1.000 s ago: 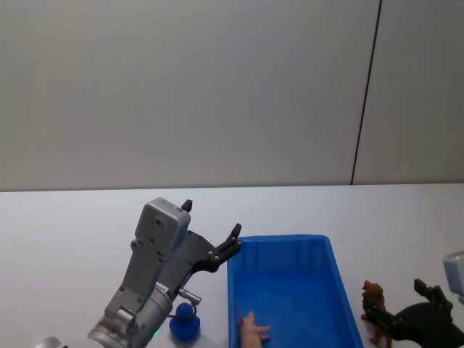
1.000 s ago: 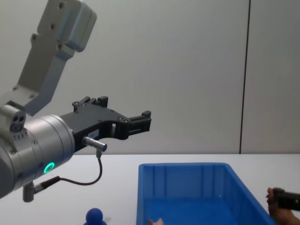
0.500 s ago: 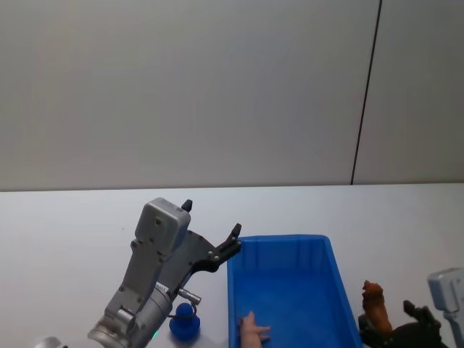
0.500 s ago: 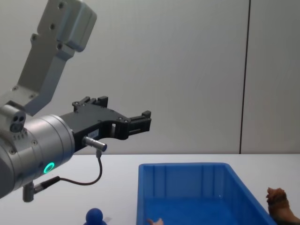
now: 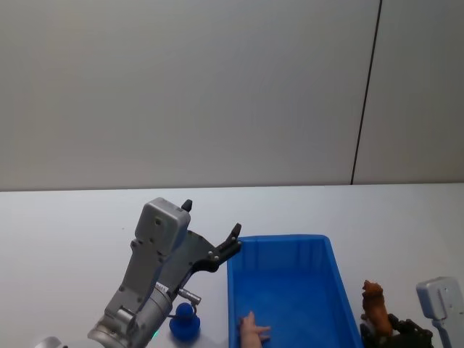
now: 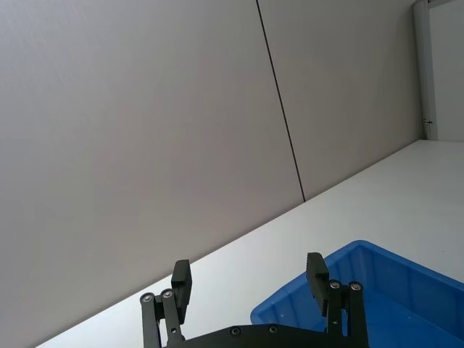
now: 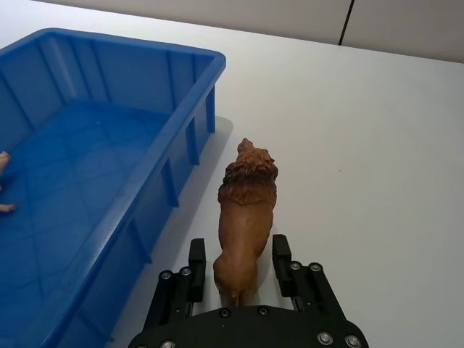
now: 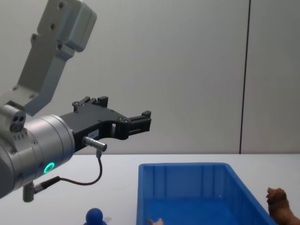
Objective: Pick up the two dolls from the table and place them into the box.
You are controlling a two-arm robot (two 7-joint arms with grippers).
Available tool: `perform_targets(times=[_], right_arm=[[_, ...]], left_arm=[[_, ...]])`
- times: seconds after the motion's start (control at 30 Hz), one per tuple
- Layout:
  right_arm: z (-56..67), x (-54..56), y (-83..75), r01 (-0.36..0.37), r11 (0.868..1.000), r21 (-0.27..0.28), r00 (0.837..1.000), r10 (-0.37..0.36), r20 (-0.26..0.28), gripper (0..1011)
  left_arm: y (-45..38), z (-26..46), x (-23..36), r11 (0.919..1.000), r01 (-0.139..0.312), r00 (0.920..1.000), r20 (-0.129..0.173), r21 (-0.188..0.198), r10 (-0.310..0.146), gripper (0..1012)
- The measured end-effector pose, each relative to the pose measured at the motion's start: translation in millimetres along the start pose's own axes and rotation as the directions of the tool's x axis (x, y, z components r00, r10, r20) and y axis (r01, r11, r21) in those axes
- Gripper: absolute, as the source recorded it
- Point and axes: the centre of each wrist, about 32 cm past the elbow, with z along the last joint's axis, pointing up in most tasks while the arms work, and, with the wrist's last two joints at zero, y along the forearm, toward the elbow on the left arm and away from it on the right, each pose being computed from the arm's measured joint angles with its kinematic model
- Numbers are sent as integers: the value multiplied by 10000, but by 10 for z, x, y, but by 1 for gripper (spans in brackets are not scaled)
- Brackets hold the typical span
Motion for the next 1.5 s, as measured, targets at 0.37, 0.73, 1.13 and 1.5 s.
perform_targets(times=[0.37,0.73,1.13,1.5], right_arm=[[53,-22,-33,244,9993,268,9996,-248,159,290],[259,-29,-101,302,9916,1255,9983,-361,452,282],[568,-74,-29,-604,9706,2331,9962,438,759,282],[733,-179,248,-1713,9542,2453,9846,1569,771,297]], left_arm=[[0,0,0,10000,0,10000,0,0,0,1001],[0,0,0,10000,1,10000,0,0,-1,1001],[0,0,0,10000,1,10000,0,0,-1,1001],[0,0,0,10000,1,10000,0,0,-1,1001]])
